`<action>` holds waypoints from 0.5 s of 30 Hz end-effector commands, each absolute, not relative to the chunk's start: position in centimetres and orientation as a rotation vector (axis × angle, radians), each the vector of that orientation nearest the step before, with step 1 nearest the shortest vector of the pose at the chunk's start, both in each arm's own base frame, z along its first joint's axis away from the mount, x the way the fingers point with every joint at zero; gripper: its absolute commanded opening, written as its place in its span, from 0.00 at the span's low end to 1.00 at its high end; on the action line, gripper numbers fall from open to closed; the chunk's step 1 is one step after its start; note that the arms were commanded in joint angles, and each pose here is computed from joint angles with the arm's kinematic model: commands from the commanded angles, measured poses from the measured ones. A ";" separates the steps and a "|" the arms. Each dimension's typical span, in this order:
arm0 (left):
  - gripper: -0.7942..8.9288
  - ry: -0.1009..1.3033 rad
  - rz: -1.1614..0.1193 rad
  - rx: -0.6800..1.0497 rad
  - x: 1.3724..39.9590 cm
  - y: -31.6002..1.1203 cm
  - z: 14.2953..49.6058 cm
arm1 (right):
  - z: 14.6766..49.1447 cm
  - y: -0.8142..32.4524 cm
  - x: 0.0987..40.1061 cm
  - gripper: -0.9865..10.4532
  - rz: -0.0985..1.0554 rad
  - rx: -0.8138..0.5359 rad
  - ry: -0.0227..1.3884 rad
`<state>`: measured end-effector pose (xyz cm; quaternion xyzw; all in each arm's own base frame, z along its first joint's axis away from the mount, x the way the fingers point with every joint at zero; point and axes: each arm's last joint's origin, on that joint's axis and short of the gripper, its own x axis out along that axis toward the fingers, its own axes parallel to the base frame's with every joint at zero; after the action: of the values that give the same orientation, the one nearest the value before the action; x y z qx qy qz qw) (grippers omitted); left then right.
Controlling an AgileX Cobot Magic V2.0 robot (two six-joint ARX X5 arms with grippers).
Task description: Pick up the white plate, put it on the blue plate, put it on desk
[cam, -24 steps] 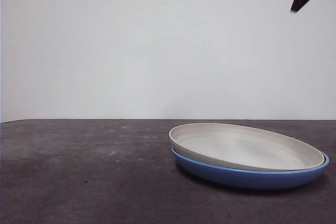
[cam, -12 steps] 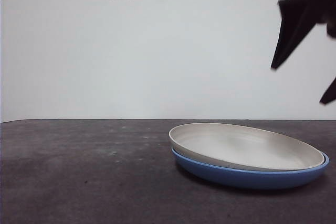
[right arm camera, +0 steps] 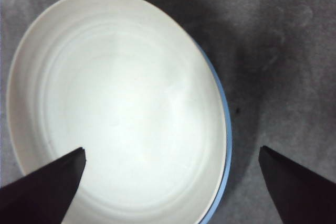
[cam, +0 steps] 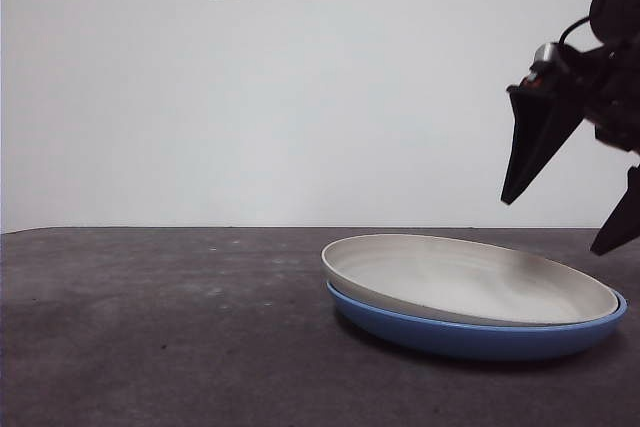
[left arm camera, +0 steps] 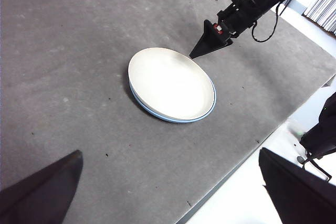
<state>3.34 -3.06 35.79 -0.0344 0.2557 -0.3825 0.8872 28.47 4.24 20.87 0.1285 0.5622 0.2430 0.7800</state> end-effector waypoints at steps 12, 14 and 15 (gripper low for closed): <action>0.76 0.507 -0.806 -0.077 3.3 -3.1 36.1 | 17.5 4.5 30.2 0.61 0.527 0.292 1.309; 0.76 0.507 -0.806 -0.077 3.3 -3.1 36.1 | 17.2 4.5 30.2 0.56 0.538 0.301 1.316; 0.76 0.507 -0.806 -0.077 3.3 -3.1 36.1 | 17.1 4.6 30.3 0.52 0.548 0.308 1.316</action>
<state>3.36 -3.08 35.84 -0.0349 0.2524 -0.3830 0.8879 29.81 4.43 17.37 0.1440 0.6026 0.2418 0.7468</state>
